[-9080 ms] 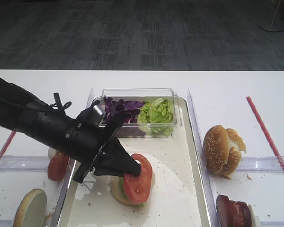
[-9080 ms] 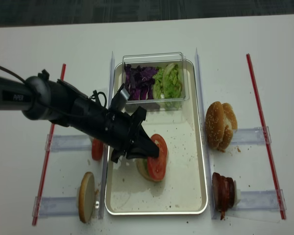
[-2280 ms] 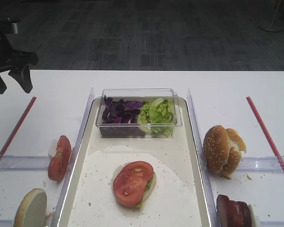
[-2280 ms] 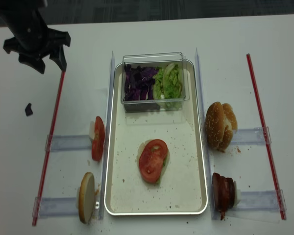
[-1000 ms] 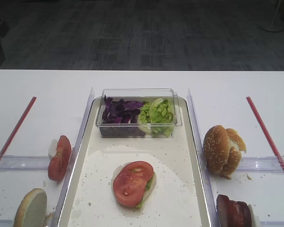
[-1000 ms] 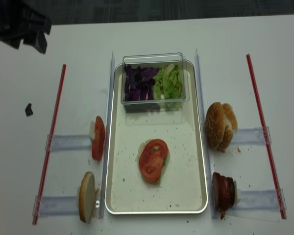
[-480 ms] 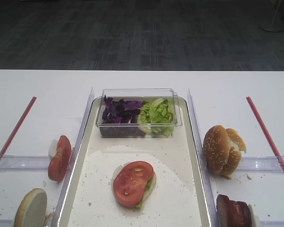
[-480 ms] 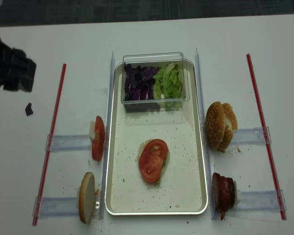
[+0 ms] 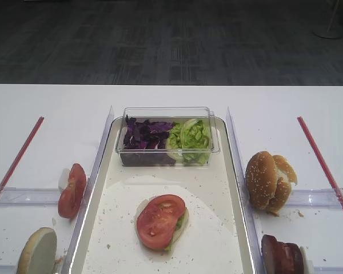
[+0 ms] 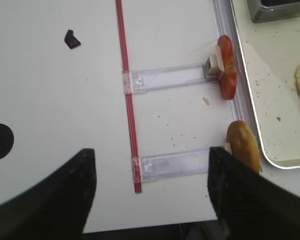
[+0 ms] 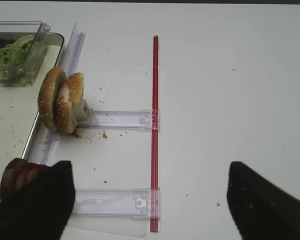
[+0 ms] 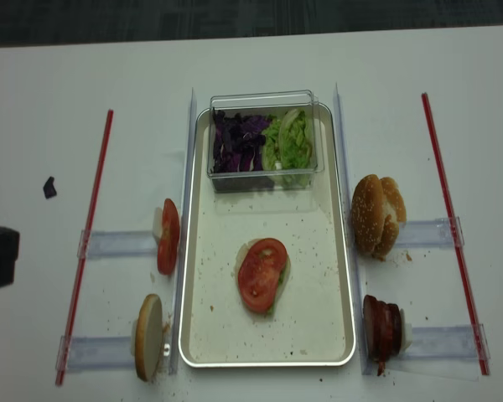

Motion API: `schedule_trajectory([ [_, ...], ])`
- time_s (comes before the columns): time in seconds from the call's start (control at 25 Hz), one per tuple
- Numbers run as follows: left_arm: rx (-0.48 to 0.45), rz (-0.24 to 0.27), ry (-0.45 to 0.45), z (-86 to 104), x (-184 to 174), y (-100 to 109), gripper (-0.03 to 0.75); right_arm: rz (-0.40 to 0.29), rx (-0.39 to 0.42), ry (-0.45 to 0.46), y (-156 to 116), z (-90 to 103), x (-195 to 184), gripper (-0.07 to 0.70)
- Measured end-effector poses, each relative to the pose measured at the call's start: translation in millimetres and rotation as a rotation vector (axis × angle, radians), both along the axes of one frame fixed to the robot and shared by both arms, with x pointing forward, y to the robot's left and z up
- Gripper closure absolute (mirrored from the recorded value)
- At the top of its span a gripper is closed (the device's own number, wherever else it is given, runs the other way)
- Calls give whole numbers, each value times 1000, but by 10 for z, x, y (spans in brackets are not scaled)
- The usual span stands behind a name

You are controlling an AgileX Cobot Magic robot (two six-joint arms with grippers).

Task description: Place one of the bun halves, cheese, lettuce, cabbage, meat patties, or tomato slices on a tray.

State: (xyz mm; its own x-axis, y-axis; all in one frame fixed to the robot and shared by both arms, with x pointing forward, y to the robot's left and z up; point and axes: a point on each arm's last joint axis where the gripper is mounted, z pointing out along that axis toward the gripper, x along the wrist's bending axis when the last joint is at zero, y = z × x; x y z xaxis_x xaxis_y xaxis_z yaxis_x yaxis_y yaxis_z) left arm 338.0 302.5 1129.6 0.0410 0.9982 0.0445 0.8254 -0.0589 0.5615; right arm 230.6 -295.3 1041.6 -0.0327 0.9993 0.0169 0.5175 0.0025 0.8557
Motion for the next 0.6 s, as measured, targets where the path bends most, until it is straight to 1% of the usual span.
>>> schedule_trajectory([
  [0.16, -8, 10, -88, -79, -364, 2, 275, 0, 0, 0, 0, 0, 0, -2],
  [0.28, -11, 14, -130, -198, -567, 3, 275, 0, 0, 0, 0, 0, 0, -2],
  [0.44, -16, 18, -168, -378, -761, 3, 275, 0, 0, 0, 0, 0, 0, -2],
  [0.6, -37, 37, -186, -573, -888, 0, 275, 0, 0, 0, 0, 0, 0, -2],
])
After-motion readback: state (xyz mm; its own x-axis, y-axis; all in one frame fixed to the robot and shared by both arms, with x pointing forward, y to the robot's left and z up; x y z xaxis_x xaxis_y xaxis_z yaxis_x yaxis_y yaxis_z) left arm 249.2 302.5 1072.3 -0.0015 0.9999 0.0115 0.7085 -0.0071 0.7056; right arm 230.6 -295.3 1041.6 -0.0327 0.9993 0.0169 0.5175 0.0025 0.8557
